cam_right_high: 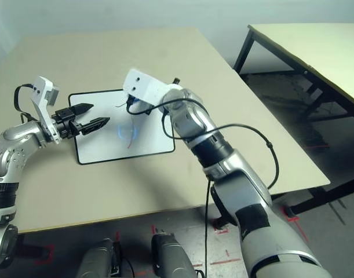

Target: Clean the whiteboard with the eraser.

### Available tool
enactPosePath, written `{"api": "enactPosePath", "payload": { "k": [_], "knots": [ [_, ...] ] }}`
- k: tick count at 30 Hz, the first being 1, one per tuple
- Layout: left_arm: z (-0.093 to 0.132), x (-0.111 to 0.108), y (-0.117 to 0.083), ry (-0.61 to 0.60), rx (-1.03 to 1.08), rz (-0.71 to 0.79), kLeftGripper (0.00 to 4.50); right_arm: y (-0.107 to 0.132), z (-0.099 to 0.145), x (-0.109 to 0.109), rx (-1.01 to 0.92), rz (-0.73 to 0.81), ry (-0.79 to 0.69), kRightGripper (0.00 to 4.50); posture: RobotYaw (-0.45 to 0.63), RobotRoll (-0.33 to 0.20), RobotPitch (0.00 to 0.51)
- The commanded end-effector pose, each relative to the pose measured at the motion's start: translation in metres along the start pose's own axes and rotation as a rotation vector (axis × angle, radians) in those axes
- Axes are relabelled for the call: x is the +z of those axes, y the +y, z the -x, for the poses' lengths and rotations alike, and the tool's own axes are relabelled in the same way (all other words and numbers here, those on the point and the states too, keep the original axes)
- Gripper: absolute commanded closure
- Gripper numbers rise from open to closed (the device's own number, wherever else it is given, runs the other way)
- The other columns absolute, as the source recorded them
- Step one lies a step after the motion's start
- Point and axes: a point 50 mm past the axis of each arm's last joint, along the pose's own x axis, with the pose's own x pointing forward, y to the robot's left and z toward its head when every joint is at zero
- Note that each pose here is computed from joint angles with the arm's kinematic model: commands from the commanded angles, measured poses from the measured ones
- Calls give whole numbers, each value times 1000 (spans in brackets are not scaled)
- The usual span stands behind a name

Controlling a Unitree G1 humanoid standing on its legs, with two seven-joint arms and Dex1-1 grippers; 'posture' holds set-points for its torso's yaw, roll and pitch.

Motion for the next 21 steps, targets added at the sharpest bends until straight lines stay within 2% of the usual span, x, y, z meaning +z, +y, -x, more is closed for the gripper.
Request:
{"api": "enactPosePath", "payload": {
  "k": [1,4,7,17,19,21],
  "knots": [
    [2,-2,-3,4,-5,11,0,34,12,-11,148,41,35,4115,-45,0,109],
    [2,-2,-3,5,-5,13,0,48,26,-14,208,52,44,4116,-50,0,110],
    [2,-2,-3,6,-7,13,0,47,28,-13,214,55,54,4116,-53,0,110],
    [2,-3,-4,6,-7,17,0,-6,-6,6,0,28,16,4128,-43,0,115],
    [2,-3,-5,7,-6,19,0,-6,-10,6,-5,32,10,4134,-40,0,117],
    [2,-4,-5,7,-6,21,0,4,-9,4,33,46,8,4134,-41,0,118]
  ]
}}
